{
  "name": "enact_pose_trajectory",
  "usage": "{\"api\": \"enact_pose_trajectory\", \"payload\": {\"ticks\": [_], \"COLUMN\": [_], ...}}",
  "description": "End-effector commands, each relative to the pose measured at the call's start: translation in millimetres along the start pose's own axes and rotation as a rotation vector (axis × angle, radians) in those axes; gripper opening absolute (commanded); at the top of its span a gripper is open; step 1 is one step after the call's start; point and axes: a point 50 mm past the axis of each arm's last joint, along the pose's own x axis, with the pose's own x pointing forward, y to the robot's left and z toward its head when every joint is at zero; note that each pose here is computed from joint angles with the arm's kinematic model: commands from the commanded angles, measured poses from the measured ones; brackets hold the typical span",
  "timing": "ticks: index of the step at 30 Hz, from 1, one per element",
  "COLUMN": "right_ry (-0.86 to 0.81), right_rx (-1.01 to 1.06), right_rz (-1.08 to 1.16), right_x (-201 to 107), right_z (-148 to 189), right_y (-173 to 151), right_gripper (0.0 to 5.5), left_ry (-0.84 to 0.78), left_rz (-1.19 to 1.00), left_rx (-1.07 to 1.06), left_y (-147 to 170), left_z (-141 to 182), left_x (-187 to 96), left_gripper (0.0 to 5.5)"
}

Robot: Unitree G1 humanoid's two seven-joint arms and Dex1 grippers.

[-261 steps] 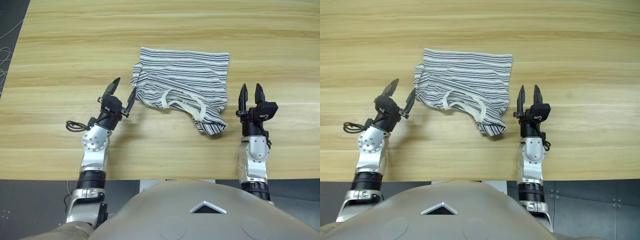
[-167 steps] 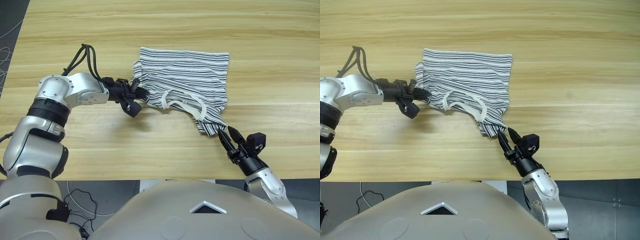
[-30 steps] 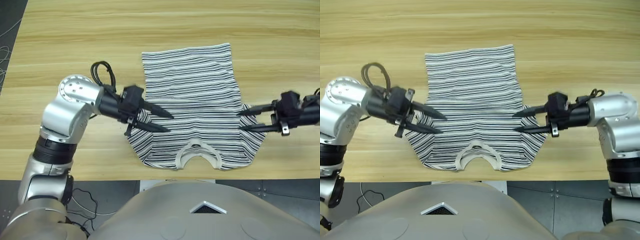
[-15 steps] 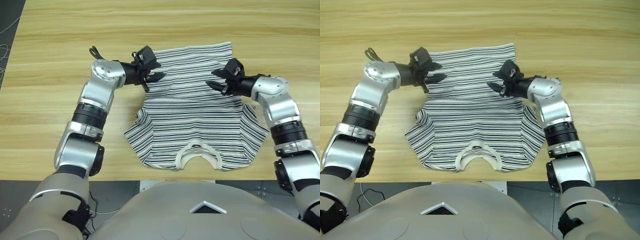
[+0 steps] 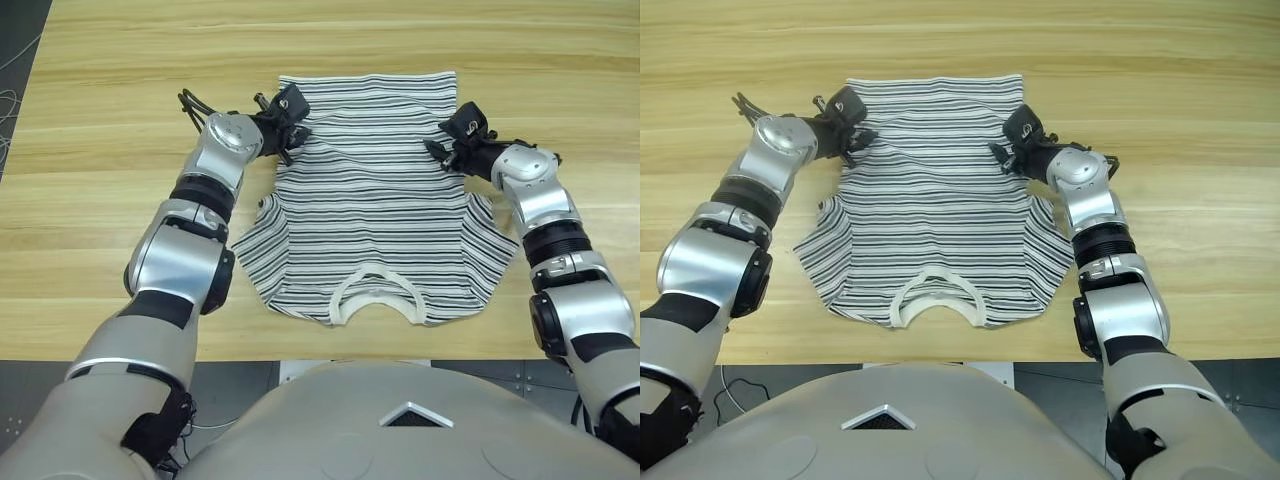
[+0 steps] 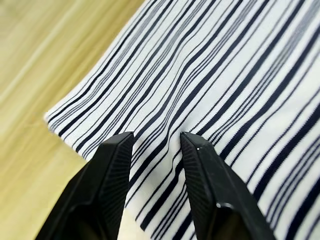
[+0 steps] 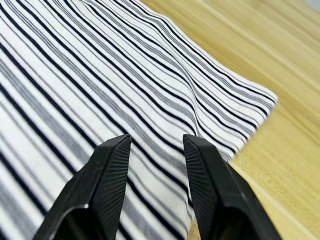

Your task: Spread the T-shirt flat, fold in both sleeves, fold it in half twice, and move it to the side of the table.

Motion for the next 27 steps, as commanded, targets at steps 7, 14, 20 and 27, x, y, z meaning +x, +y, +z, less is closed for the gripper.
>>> {"api": "enact_pose_trajectory", "payload": {"ticks": [7,14,20,27], "right_ry": [-0.201,-0.293,-0.411,-0.418], "right_rx": [0.063,0.138,0.262,0.382], "right_rz": [-0.029,-0.052,-0.169,-0.507], "right_x": [-2,-27,-52,-111], "right_z": [34,34,34,1], "right_y": [-6,-3,3,24], "right_gripper": [1.91,1.91,1.91,1.91], "left_ry": [-0.187,-0.439,-0.606,-0.54], "left_rz": [0.066,0.221,0.201,0.226], "left_rx": [-0.02,-0.259,-0.455,-0.729], "left_y": [8,51,49,-16], "left_z": [42,73,66,-16], "left_x": [4,-19,-42,-110], "left_gripper": [1.75,1.75,1.75,1.75]}}
